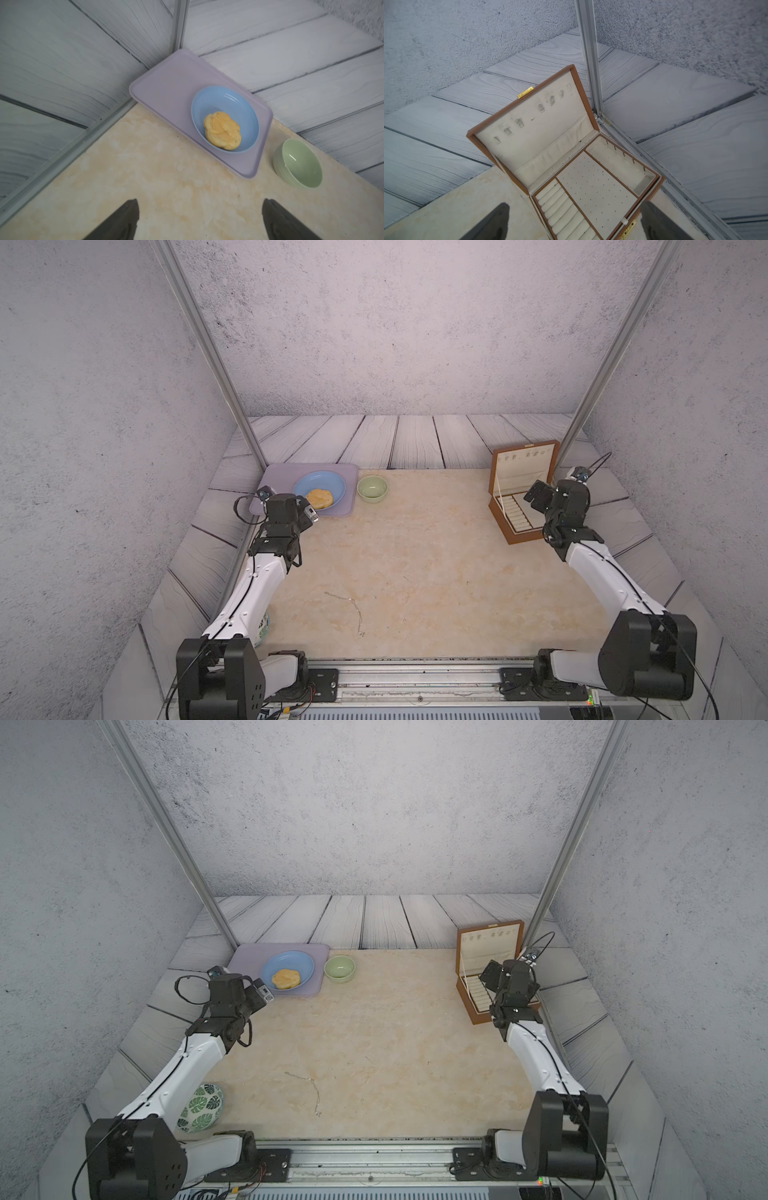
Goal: Put jewelry chain into jewelry box
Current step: Move the jewelry box to the center of the board.
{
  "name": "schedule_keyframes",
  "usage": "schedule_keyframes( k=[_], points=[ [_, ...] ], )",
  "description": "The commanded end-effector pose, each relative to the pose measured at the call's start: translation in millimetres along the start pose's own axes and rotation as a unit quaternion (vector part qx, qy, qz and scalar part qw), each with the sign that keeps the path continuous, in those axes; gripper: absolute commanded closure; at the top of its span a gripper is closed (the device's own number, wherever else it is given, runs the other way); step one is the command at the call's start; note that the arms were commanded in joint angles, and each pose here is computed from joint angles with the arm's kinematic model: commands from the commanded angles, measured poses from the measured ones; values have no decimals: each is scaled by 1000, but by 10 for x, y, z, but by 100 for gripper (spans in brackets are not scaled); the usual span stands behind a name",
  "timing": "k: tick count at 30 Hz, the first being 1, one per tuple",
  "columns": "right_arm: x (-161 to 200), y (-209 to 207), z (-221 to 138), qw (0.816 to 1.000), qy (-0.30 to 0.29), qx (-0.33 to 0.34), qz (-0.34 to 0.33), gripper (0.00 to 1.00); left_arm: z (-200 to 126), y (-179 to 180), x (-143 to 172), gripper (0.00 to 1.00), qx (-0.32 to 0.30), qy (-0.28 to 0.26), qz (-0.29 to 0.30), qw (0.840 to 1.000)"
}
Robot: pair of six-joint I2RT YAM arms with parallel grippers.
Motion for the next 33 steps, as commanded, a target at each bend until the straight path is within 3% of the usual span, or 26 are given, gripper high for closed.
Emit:
schedule_keyframes(
  k=[1,7,19,33],
  points=[
    [199,-70,173,991,118,49,-27,1,-180,-48,166,2,11,70,6,997],
    [80,-193,614,978,198,61,-39,1,-373,-258,397,2,48,110,53,991],
    [108,-448,1346,968,251,21,-23,1,-532,-507,460,2,110,141,74,981],
    [384,-839,1827,958,287,-11,9,1,-495,-535,455,2,105,140,82,981]
  ],
)
Point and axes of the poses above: each gripper's point midway between its finger pads, its own z axis out along the fingers, its own y axis along the line the jaws close on, x = y × z, the point moved 9 cm from there along -z, back along the fingers, and after that the axes turned 11 degrees about -z, right-handed, at the moved point
